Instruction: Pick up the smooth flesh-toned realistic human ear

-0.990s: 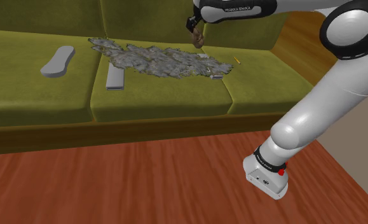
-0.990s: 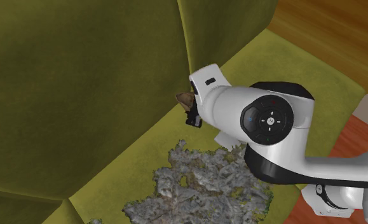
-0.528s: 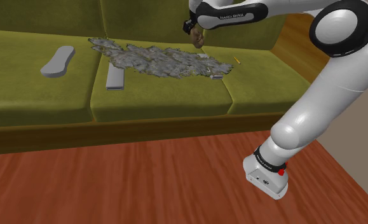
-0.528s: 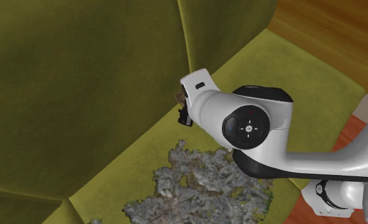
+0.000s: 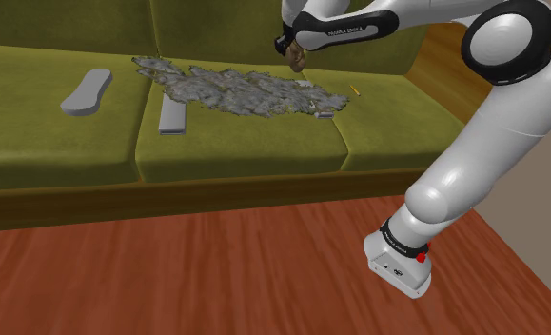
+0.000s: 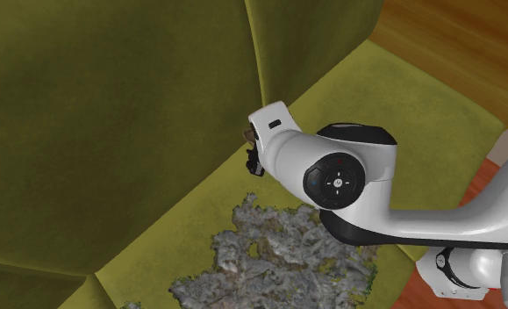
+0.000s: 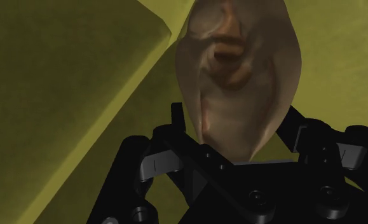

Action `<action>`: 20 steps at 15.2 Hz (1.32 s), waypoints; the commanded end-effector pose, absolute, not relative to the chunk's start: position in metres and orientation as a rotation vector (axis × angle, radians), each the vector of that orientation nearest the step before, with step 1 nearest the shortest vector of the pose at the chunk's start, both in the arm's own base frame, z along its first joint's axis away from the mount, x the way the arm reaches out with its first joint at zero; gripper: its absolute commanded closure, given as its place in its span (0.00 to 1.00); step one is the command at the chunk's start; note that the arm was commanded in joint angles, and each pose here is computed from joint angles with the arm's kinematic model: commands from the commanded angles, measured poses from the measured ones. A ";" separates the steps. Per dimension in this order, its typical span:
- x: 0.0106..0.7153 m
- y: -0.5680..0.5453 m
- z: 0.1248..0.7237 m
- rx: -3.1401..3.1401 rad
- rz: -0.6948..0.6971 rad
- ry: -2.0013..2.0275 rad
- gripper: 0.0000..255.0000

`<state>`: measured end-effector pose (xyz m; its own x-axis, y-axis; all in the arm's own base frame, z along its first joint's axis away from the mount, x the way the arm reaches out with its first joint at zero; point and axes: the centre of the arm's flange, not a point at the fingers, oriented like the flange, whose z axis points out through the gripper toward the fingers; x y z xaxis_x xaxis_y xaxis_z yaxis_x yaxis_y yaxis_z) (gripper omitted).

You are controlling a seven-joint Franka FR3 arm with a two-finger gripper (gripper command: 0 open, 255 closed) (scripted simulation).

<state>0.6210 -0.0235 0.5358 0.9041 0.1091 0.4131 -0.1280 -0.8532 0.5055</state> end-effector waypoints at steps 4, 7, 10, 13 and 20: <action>0.621 -0.024 0.535 2.526 0.587 -0.014 1.00; 0.621 -0.024 0.539 2.526 0.586 -0.014 1.00; 0.621 -0.024 0.555 2.526 0.586 -0.014 1.00; 0.621 -0.024 0.571 2.526 0.586 -0.014 1.00; 0.621 -0.024 0.608 2.526 0.586 -0.014 1.00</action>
<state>0.6207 -0.0230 0.6024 0.9051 0.1081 0.4112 -0.1277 -0.8534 0.5054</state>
